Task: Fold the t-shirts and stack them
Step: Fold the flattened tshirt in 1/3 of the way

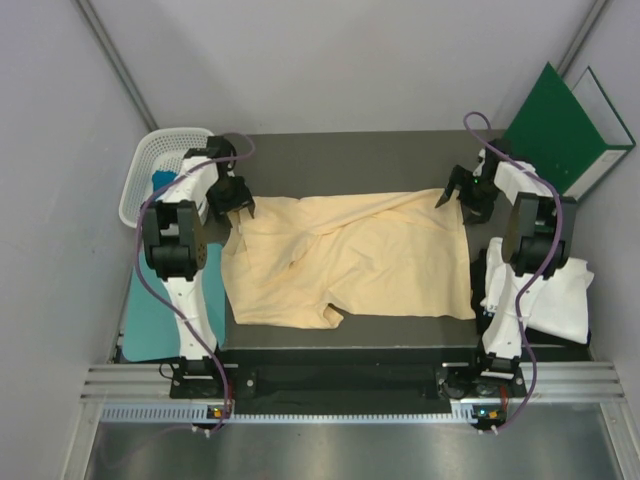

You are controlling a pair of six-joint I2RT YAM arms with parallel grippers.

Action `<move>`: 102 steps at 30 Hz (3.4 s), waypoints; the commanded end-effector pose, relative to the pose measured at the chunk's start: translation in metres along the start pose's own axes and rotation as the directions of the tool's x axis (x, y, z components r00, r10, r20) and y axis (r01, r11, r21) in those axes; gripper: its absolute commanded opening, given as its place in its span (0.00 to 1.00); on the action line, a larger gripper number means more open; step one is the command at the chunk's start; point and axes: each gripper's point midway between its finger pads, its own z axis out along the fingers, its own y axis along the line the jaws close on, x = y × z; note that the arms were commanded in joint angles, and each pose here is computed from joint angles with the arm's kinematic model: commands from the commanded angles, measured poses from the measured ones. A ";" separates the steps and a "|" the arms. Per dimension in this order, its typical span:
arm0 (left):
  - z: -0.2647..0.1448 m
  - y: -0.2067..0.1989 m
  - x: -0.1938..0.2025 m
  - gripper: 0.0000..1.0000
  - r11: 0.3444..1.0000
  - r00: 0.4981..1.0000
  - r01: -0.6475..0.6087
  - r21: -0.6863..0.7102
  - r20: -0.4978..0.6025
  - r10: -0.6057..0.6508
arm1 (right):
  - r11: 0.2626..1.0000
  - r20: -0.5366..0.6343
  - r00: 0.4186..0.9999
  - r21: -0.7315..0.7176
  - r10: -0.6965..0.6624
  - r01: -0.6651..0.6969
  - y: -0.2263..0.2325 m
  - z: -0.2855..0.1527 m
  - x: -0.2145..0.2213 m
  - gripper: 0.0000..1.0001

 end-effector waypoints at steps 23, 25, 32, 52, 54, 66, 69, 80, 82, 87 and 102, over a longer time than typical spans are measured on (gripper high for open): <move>-0.046 -0.035 -0.106 0.00 0.996 0.936 -0.047 0.076 0.352 0.018 | 0.998 -0.051 0.998 0.046 -0.035 0.037 -0.002 0.018 0.015 0.98; -0.045 -0.038 -0.112 0.00 0.996 0.933 -0.040 0.084 0.359 0.008 | 0.997 -0.067 0.997 0.055 -0.042 0.046 -0.004 0.019 0.017 0.97; -0.046 -0.040 -0.140 0.00 0.992 0.919 -0.004 0.129 0.391 -0.048 | 0.999 -0.089 0.995 0.023 -0.047 0.049 0.001 0.016 0.024 0.74; -0.009 -0.048 -0.155 0.01 0.984 0.921 0.043 0.174 0.375 -0.107 | 0.999 -0.089 0.995 0.027 -0.041 0.043 -0.004 0.042 0.019 0.00; -0.010 -0.047 -0.156 0.01 0.984 0.917 0.050 0.171 0.382 -0.113 | 0.997 -0.075 0.996 0.056 -0.050 0.054 -0.006 0.037 0.012 0.00; -0.010 -0.048 -0.198 0.00 0.977 0.850 0.104 0.187 0.494 -0.185 | 0.988 0.004 0.999 0.149 -0.049 0.048 -0.035 0.042 -0.041 0.00; -0.008 -0.053 -0.207 0.00 0.973 0.835 0.107 0.207 0.512 -0.201 | 0.987 0.034 0.998 0.153 -0.052 0.046 -0.039 0.043 -0.057 0.00; -0.014 -0.070 -0.229 0.79 0.949 0.788 0.100 0.298 0.559 -0.258 | 0.994 0.184 0.982 0.106 -0.031 0.012 -0.024 0.043 -0.113 0.21; -0.027 -0.076 -0.234 0.99 0.943 0.778 0.070 0.325 0.574 -0.256 | 0.995 0.200 0.979 0.091 -0.045 0.027 -0.019 0.036 -0.114 0.27; -0.090 -0.093 -0.215 0.99 0.927 0.761 -0.024 0.373 0.609 -0.225 | 0.990 0.307 0.946 0.121 -0.101 0.067 -0.013 -0.016 -0.118 0.78; -0.094 -0.127 0.007 0.99 0.890 0.926 -0.276 0.363 0.350 0.144 | 0.996 0.179 0.982 0.076 -0.067 0.054 -0.024 -0.078 0.022 1.00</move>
